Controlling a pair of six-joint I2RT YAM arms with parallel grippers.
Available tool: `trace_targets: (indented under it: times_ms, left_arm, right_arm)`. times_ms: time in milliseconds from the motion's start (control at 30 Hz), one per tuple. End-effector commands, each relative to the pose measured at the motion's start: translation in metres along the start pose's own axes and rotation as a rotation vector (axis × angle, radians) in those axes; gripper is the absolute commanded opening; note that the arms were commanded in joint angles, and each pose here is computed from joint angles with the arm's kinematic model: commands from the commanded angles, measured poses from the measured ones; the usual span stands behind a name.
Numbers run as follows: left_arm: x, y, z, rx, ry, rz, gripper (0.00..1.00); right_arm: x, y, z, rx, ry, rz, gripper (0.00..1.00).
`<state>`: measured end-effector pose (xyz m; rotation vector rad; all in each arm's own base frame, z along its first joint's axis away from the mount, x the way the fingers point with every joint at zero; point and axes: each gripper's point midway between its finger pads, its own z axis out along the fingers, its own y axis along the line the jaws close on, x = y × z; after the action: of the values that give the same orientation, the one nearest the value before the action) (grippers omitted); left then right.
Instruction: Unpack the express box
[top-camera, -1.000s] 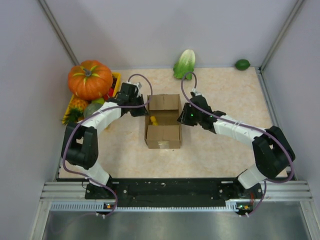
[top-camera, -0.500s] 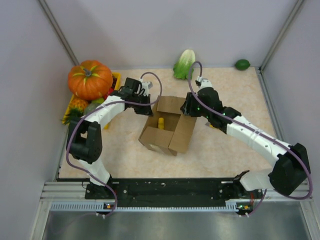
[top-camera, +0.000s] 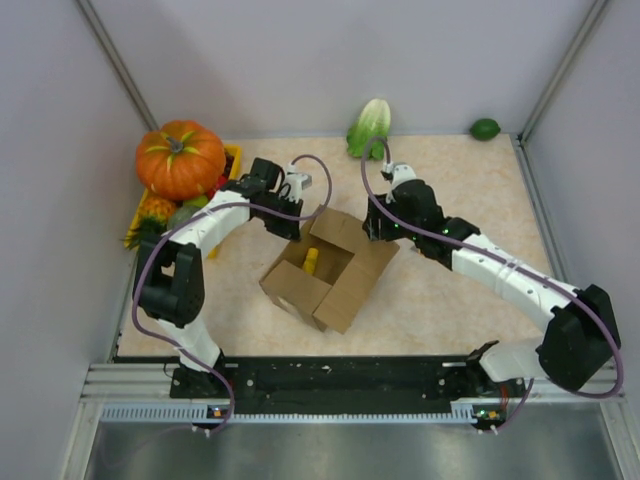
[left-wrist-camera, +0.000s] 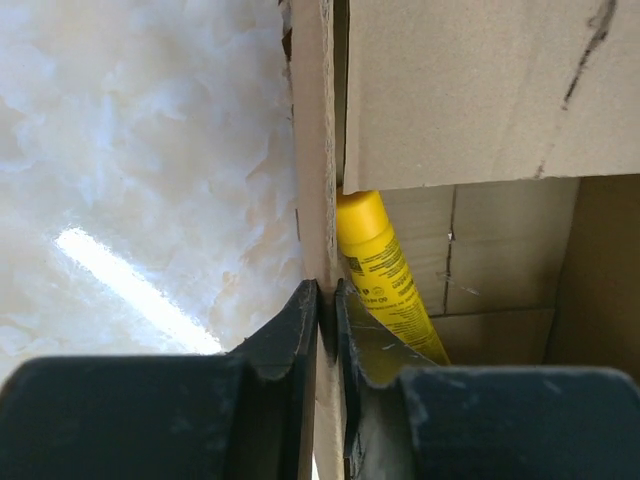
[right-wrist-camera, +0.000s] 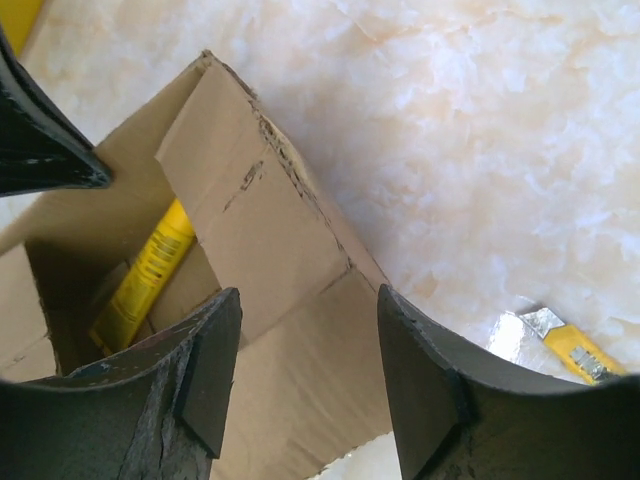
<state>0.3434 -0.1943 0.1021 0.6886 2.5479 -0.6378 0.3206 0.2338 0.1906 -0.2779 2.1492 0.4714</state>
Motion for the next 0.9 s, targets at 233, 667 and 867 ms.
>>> trace_targets:
  times_ms: [233, 667, 867]
  left_arm:
    - [-0.034, -0.017, -0.032, 0.007, -0.148, 0.033, 0.45]
    - [-0.023, -0.021, -0.074, -0.04, -0.251, -0.282, 0.45]
    - [0.03, -0.017, -0.057, -0.057, -0.125, -0.353, 0.43]
  right_arm:
    - [0.018, 0.003, 0.029, -0.025, 0.064, -0.068, 0.58]
    - [0.005, 0.059, 0.017, -0.077, -0.012, -0.32, 0.51]
    - [0.045, 0.091, 0.034, -0.131, 0.061, -0.387, 0.33]
